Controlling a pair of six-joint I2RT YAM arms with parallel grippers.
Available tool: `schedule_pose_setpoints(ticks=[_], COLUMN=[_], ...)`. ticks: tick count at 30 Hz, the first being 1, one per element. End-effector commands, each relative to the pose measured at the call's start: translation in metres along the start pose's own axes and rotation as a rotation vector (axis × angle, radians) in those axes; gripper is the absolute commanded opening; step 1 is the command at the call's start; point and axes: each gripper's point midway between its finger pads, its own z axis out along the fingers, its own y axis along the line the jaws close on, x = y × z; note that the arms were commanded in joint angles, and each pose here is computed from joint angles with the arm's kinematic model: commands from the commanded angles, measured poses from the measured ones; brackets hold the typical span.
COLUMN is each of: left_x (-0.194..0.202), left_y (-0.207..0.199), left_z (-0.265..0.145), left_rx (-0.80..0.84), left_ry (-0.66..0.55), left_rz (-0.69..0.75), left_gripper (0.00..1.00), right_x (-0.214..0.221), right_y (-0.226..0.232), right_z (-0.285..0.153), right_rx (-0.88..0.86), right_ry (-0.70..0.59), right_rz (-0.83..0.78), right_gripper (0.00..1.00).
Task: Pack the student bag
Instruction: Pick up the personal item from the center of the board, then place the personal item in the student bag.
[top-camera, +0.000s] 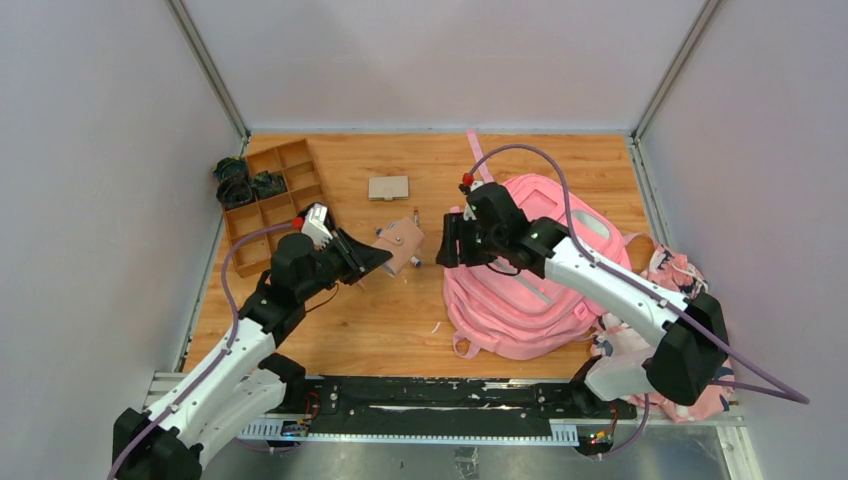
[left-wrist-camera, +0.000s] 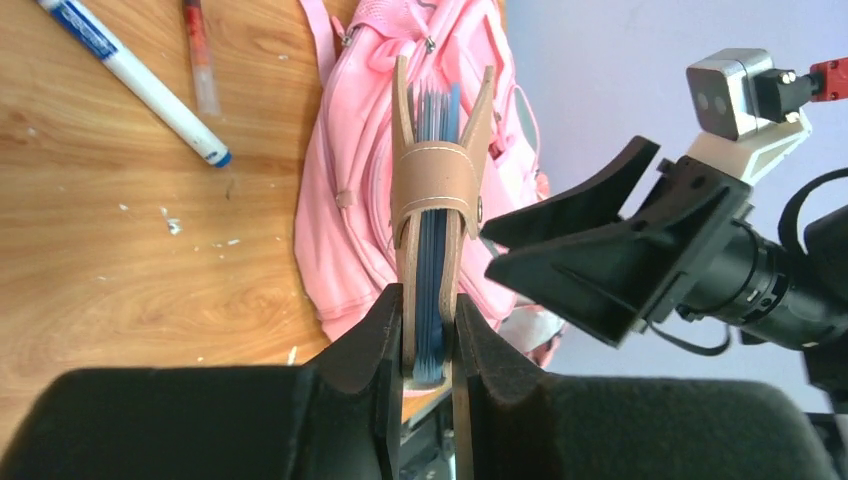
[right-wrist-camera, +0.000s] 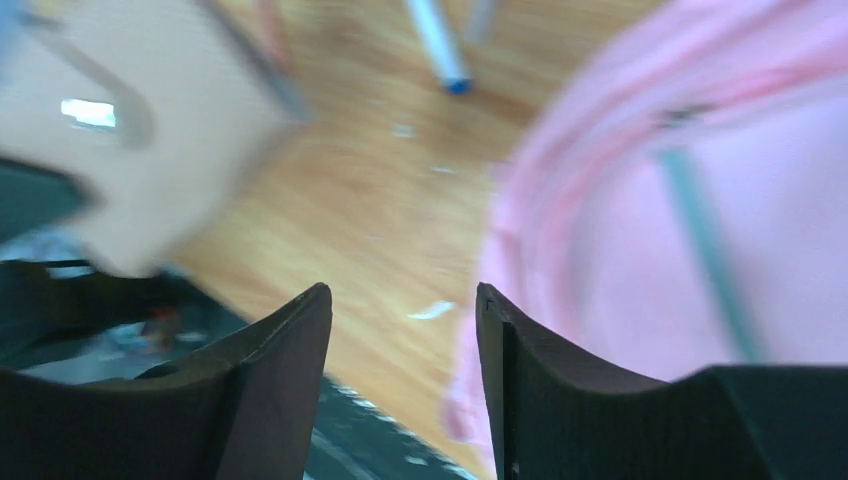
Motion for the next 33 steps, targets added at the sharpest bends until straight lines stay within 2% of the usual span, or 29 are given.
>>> schedule_pose_setpoints(ticks=[1, 4, 6, 11, 17, 26, 31, 33], left_x=[0.001, 0.010, 0.012, 0.017, 0.021, 0.025, 0.028, 0.028], left_y=[-0.002, 0.010, 0.019, 0.021, 0.024, 0.025, 0.026, 0.026], left_z=[-0.014, -0.014, -0.012, -0.005, -0.001, -0.001, -0.002, -0.002], left_rx=[-0.072, -0.126, -0.156, -0.123, -0.116, -0.102, -0.098, -0.094], left_ry=[0.069, 0.144, 0.158, 0.159, 0.177, 0.190, 0.198, 0.196], left_rz=[0.175, 0.228, 0.227, 0.188, 0.183, 0.169, 0.164, 0.163], left_gripper=[0.00, 0.00, 0.00, 0.00, 0.00, 0.00, 0.00, 0.00], right_x=[0.027, 0.038, 0.045, 0.056, 0.073, 0.083, 0.084, 0.075], right_y=[-0.112, -0.130, -0.130, -0.102, -0.080, -0.115, -0.115, -0.114], right_z=[-0.053, -0.058, -0.057, -0.051, -0.042, -0.018, -0.016, -0.023], right_rx=[0.517, 0.570, 0.541, 0.411, 0.356, 0.506, 0.520, 0.541], right_ry=[0.187, 0.269, 0.301, 0.295, 0.296, 0.355, 0.361, 0.324], right_rz=[-0.346, -0.436, -0.457, -0.499, -0.553, -0.575, -0.573, -0.569], right_gripper=[0.58, 0.56, 0.55, 0.50, 0.45, 0.45, 0.39, 0.28])
